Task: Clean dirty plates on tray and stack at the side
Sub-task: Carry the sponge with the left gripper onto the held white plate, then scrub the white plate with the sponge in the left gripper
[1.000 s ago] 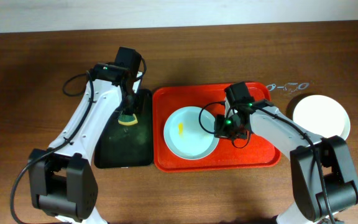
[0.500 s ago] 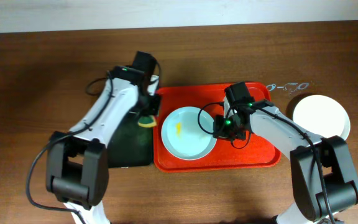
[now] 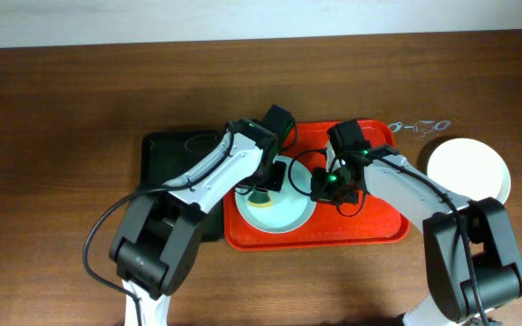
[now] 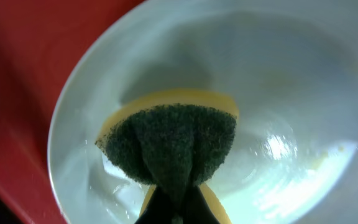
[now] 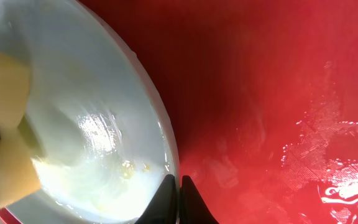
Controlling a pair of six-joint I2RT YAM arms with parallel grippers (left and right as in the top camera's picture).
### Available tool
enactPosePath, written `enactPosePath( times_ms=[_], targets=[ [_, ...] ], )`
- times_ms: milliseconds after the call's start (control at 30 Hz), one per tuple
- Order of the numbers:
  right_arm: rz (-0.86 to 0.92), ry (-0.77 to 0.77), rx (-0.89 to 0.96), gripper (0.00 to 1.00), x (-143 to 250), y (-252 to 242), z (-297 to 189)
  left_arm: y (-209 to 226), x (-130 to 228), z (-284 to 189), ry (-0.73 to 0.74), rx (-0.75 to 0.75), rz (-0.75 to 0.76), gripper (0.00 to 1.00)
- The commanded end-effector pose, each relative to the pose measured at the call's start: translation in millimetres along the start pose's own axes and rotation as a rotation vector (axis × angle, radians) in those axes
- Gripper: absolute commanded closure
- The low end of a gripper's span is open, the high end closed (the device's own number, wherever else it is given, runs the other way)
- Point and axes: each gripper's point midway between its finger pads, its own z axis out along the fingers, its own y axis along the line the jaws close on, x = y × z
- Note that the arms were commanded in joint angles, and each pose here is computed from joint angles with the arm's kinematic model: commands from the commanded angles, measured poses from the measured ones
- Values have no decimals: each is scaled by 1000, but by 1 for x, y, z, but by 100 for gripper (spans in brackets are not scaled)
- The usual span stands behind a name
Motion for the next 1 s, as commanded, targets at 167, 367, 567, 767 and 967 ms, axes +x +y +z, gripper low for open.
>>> enactPosePath(
  times_ms=[167,367,567,767,967],
  targets=[
    [-5,2,-11,96,-1,6,0,24,-4,11,20,-20,-6,100],
    [-5,2,-11,96,-1,6,0,27,7,40,97,-40,1,100],
    [-9,2,-12,96,-1,6,0,8,22,57,170,81,48,100],
    [-9,1,-12,96,-1,6,0,-30,34,56,198,238,121,100],
    [-8,1,-12,96,-1,6,0,-42,39,56,201,239,174,100]
  ],
)
